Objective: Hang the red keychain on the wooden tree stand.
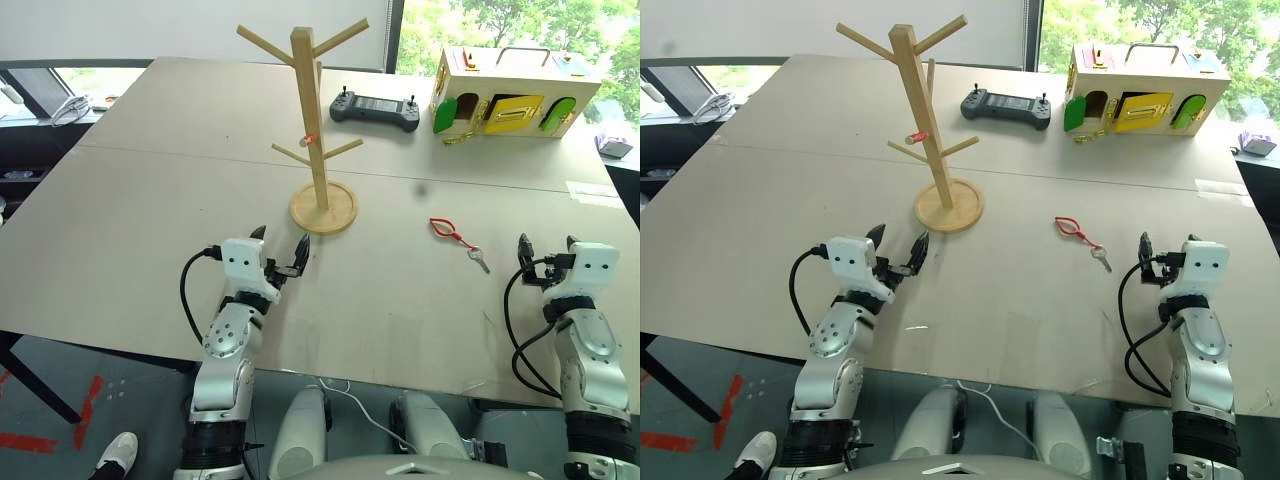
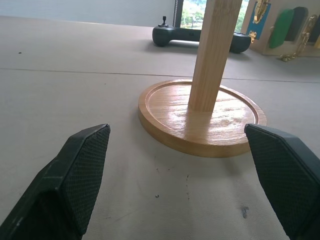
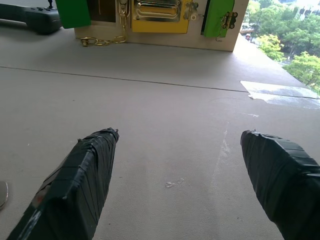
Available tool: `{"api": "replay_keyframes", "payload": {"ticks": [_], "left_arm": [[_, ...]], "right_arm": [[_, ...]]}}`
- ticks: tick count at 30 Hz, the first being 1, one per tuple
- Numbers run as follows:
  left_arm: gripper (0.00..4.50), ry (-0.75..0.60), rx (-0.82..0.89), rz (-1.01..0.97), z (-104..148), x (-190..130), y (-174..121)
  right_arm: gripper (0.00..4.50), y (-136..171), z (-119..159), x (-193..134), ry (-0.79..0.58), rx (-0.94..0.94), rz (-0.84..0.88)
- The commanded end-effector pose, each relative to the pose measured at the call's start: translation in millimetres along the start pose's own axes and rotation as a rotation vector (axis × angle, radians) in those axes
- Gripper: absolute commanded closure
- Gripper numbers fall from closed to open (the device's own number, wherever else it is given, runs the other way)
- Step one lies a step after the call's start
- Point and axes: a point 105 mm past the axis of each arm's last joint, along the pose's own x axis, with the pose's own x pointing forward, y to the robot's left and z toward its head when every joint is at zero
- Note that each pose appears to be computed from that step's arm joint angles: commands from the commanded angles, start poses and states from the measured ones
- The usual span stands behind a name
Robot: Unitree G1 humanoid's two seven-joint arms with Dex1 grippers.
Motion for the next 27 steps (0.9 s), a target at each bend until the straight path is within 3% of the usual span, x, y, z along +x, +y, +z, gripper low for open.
{"api": "replay_keyframes", "payload": {"ticks": [1,21,27], "left_arm": [[0.04,-0.040,0.004,-0.010,10,0,-3],[0.04,-0.041,-0.032,-0.048,11,0,-10],[0.04,-0.104,-0.075,-0.398,24,-13,-53]], "right_arm": [[0.28,-6,16,1,-0.056,-0.015,-0.009],[0.28,-4,16,1,-0.053,-0.025,-0.001],[0.28,18,24,2,-0.004,-0.036,0.256]]}}
